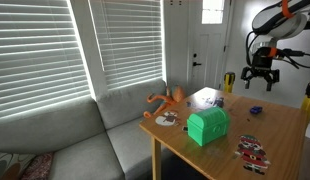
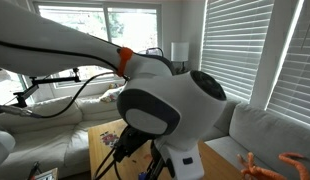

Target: Put the toy car, upside down on the table

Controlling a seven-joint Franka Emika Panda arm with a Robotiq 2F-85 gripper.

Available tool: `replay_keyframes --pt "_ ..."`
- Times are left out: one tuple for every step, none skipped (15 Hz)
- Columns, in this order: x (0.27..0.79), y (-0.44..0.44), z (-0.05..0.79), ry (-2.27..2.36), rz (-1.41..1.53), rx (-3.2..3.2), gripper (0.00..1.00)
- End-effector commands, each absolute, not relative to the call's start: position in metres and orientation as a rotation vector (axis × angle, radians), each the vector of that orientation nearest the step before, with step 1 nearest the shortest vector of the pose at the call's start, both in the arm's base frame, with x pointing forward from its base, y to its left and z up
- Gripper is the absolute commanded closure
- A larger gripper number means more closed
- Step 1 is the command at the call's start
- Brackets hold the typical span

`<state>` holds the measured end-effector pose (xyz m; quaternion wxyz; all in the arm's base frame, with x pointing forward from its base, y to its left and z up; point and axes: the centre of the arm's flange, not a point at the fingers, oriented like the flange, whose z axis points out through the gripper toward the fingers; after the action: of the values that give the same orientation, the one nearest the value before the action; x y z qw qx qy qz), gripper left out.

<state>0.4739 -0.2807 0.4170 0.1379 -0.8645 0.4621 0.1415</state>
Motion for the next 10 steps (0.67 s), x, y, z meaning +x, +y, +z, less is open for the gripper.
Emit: replay_keyframes --pt "0.473 -0.287 0.393 1.443 0.403 -2.282 0.00" --pt "0.472 -0.287 0.389 1.467 0.401 -2.227 0.00" --pt "0.473 -0.290 0.382 1.485 0.417 -2.176 0.00" --pt "0.470 -0.290 0.378 1.513 0.439 -2.129 0.00" --pt "0.470 -0.293 0.371 1.540 0.459 -2.094 0.00" --pt "0.468 -0.295 0.365 1.564 0.488 -2.067 0.00" --pt "0.466 -0.297 0.360 1.588 0.516 -2.048 0.00" --pt "0.462 -0.297 0.358 1.613 0.543 -2.037 0.00" --pt "0.462 -0.301 0.351 1.626 0.573 -2.030 0.00" --pt "0.458 -0.301 0.350 1.646 0.595 -2.016 0.00"
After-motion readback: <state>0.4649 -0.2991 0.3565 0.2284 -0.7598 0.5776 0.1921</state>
